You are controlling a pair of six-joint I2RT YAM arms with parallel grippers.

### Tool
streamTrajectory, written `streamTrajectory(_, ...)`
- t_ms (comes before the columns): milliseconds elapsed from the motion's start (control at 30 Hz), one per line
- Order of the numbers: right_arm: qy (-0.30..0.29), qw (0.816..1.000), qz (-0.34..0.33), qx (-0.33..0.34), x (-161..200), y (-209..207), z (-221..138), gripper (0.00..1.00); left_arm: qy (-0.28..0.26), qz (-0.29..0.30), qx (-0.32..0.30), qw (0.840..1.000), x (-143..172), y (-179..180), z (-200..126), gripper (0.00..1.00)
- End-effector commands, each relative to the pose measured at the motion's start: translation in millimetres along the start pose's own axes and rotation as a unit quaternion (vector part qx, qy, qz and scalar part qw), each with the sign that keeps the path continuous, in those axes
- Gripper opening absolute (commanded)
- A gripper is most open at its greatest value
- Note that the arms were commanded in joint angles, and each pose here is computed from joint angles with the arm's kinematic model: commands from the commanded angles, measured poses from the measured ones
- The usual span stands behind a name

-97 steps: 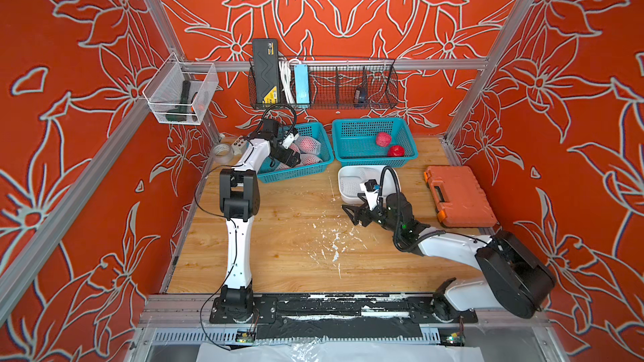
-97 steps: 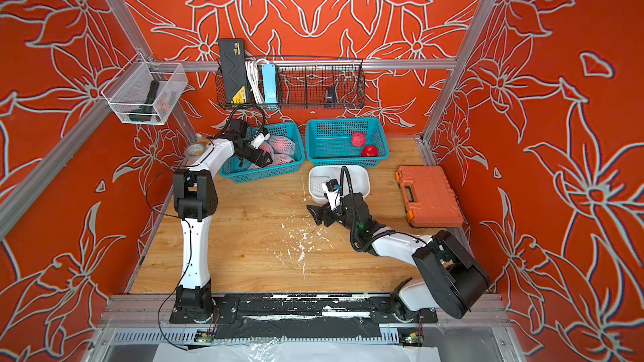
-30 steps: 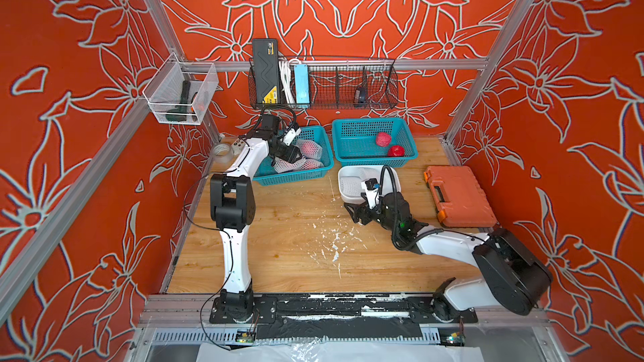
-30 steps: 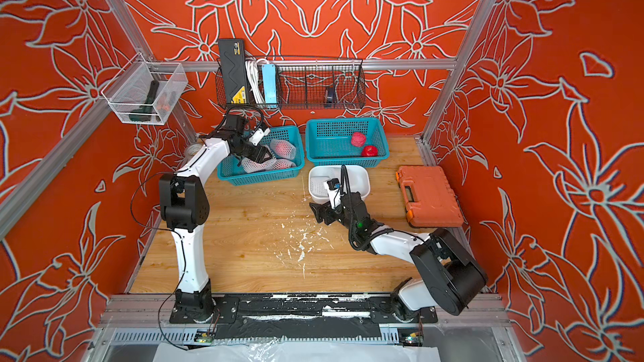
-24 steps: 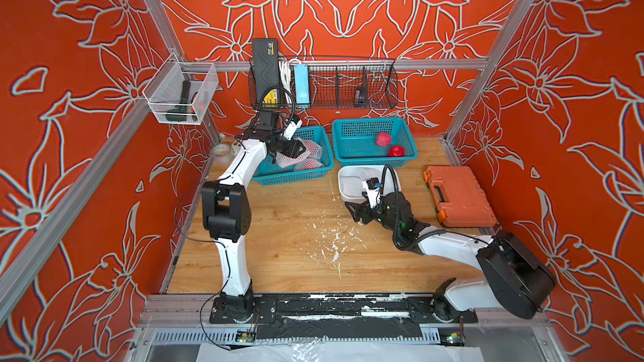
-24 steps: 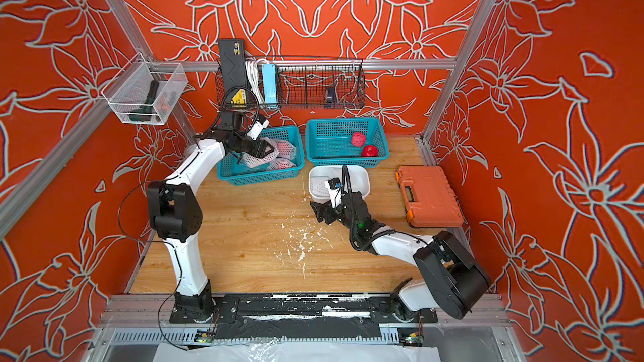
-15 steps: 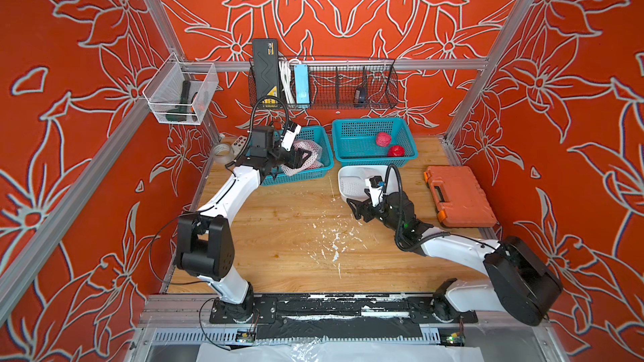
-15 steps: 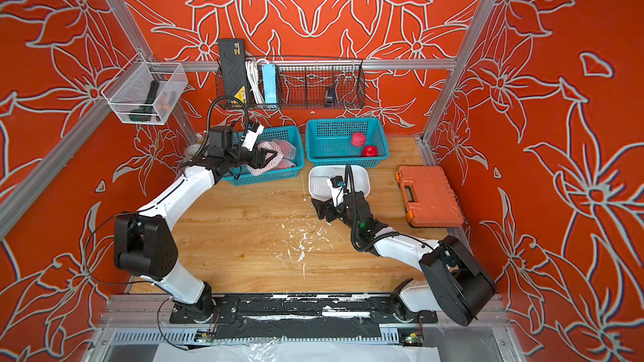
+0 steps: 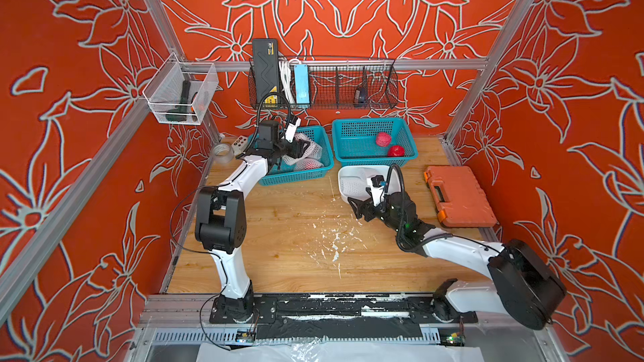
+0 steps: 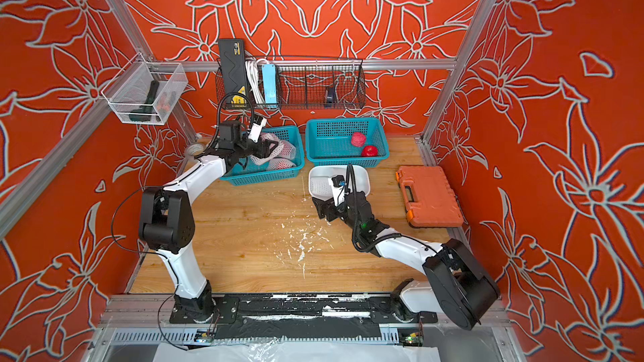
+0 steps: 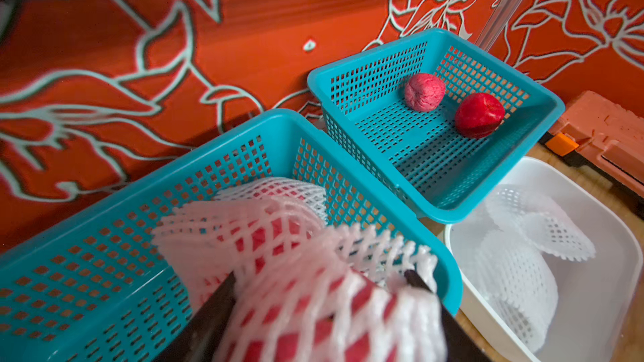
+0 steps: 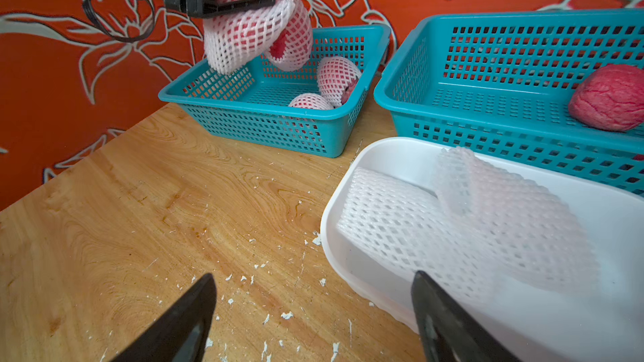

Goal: Remove foam nets from apples
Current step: Place the apple in the basket.

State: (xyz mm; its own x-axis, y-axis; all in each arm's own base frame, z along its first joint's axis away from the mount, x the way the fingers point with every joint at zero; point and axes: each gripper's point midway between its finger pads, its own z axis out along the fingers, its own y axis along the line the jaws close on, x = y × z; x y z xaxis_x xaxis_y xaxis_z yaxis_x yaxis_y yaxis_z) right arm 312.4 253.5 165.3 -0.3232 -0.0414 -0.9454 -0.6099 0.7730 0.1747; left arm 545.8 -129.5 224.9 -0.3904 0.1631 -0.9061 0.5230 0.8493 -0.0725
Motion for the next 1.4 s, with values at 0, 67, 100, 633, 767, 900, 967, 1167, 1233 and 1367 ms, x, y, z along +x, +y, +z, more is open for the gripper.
streamTrajectory(0,0.003,1.000,-0.004,0.008,4,-2,-2,0.88,0.020,0.015,-0.004,1.000,14,8,13,0.66)
streamTrajectory(67,0.004,1.000,-0.003,0.005,4,-1,-1,0.88,0.036,0.013,-0.006,0.999,25,14,21,0.68)
streamTrajectory(100,0.004,1.000,-0.002,0.004,4,-1,-1,0.88,0.044,0.013,-0.008,0.999,30,16,24,0.71)
streamTrajectory(633,0.014,1.000,0.002,-0.002,10,0,5,0.88,0.122,0.014,-0.035,0.992,78,47,50,0.84)
streamTrajectory(767,0.016,1.000,0.003,-0.004,11,1,7,0.88,0.118,0.008,-0.038,0.992,67,44,41,0.88)
streamTrajectory(900,0.015,1.000,0.004,-0.008,11,2,7,0.88,0.117,0.011,-0.043,0.992,54,43,30,0.92)
streamTrajectory(967,0.015,1.000,0.005,-0.010,10,3,7,0.88,0.120,0.007,-0.050,0.992,51,45,25,0.93)
streamTrajectory(1167,0.015,1.000,0.005,-0.012,10,4,6,0.88,0.116,-0.041,-0.080,0.989,48,50,4,0.96)
streamTrajectory(1233,0.014,1.000,0.006,-0.012,10,4,7,0.88,0.107,-0.062,-0.092,0.988,43,51,-6,0.96)
streamTrajectory(1367,0.014,1.000,0.006,-0.013,9,4,7,0.88,0.100,-0.087,-0.128,0.983,40,56,-25,0.96)
